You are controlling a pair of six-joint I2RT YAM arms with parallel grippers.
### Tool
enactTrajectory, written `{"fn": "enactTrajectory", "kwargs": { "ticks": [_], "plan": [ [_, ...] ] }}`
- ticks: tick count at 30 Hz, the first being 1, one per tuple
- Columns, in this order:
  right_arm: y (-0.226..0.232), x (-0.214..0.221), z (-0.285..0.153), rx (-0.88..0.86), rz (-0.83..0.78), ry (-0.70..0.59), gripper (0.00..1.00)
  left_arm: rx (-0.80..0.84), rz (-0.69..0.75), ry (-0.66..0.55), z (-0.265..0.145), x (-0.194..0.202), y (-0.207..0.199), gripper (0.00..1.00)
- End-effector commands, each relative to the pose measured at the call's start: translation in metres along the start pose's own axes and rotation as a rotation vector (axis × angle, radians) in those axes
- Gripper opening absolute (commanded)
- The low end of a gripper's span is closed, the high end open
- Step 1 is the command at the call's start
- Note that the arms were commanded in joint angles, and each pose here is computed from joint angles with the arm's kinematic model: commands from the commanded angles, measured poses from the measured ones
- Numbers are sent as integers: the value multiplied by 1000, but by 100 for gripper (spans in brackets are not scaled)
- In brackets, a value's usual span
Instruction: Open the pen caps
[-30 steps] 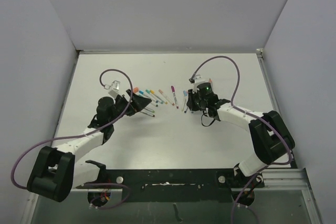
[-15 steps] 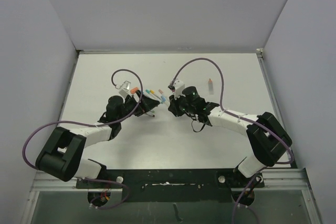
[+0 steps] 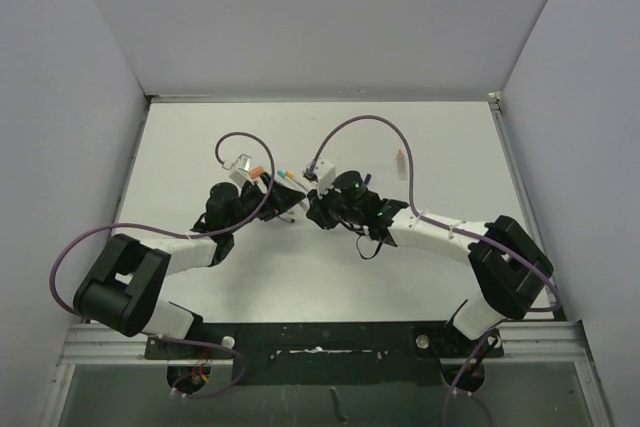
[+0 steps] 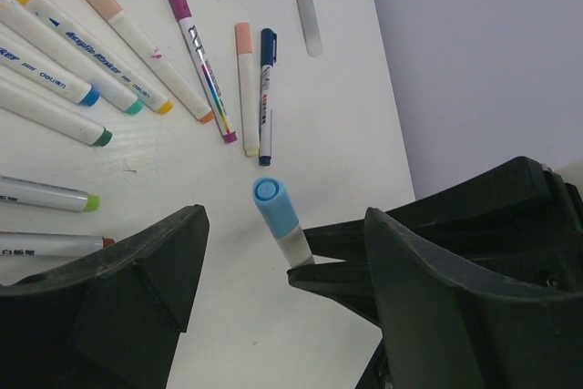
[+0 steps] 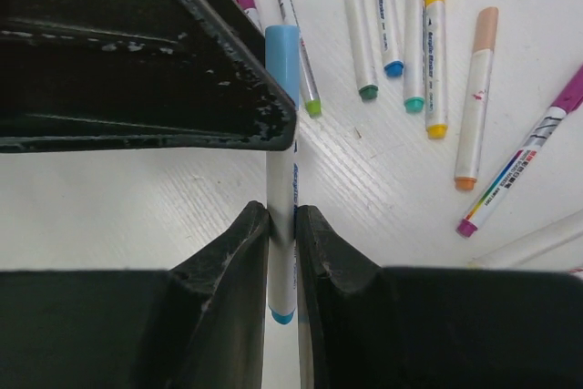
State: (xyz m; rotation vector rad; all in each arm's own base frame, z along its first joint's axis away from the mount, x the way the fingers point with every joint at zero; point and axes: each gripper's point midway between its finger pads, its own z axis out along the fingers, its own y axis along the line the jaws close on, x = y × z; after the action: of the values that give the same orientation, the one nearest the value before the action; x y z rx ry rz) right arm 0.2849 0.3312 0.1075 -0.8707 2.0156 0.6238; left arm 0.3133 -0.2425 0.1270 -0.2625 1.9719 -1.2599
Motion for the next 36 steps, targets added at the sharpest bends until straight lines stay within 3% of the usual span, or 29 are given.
{"fn": "enactTrajectory", "kwargs": {
  "ticks": [1, 18, 20, 23, 24, 27, 29, 36],
  "plan": [
    [14, -36, -1, -33, -48, -96, 0, 81, 40, -79, 5, -22, -26, 67],
    [26, -39, 1, -48, -70, -108, 0, 87, 47, -94, 0, -24, -29, 29],
    [26, -40, 1, -47, -70, -110, 0, 88, 47, -95, -1, -25, -30, 21],
    [27, -42, 0, -50, -72, -113, 0, 89, 46, -96, -1, -25, -30, 1],
    [27, -42, 0, -49, -72, -113, 0, 87, 43, -97, -1, -25, -30, 0],
    [26, -42, 1, -42, -75, -104, 31, 89, 43, -100, -2, -26, -31, 0],
    [25, -43, 2, -37, -76, -104, 39, 94, 43, -101, -2, -26, -33, 0],
    [25, -43, 11, -38, -77, -93, 41, 115, 50, -101, -5, -26, -43, 0]
  ]
}}
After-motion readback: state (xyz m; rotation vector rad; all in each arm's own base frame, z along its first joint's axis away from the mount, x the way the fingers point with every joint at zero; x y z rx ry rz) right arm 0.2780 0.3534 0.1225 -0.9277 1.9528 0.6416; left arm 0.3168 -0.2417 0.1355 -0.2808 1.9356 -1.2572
